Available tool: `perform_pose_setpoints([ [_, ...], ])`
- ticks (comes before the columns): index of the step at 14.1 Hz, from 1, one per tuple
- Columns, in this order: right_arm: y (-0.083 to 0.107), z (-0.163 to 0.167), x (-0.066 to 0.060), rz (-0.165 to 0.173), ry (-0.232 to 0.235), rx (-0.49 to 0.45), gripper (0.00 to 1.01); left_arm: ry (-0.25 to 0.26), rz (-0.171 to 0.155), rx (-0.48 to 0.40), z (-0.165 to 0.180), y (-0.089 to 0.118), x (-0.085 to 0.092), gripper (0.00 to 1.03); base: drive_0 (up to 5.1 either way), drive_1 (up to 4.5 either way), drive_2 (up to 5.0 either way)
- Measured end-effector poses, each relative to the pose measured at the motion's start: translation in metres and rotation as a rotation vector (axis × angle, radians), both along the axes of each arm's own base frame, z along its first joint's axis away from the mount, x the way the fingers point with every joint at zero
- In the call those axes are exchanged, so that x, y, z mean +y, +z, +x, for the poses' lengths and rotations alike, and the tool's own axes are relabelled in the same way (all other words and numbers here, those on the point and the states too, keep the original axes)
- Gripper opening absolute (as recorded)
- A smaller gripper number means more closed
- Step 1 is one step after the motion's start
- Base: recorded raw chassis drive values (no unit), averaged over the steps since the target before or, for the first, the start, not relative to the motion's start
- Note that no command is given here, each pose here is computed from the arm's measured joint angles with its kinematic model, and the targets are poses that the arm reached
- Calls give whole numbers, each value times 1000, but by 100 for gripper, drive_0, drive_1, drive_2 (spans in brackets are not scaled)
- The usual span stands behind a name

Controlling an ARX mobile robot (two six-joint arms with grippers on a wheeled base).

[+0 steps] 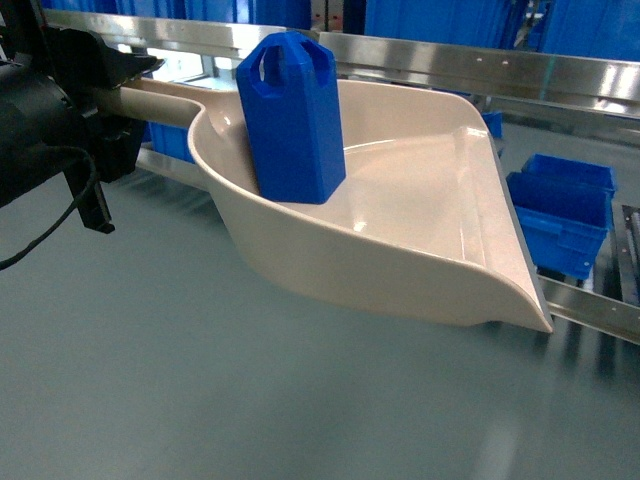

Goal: Place part in tray to right shelf

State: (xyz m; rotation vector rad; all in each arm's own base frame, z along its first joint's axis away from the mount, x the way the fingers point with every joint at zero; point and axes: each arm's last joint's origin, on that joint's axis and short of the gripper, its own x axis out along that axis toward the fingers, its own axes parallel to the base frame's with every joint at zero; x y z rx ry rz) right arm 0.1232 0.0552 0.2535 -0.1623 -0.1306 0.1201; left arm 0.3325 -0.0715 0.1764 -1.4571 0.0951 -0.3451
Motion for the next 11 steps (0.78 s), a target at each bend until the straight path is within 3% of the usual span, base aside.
perform_pose_setpoints([
  [11,0,0,0,0,0,0,98,2,0,0,0,0,0,12,-144,-144,-144],
])
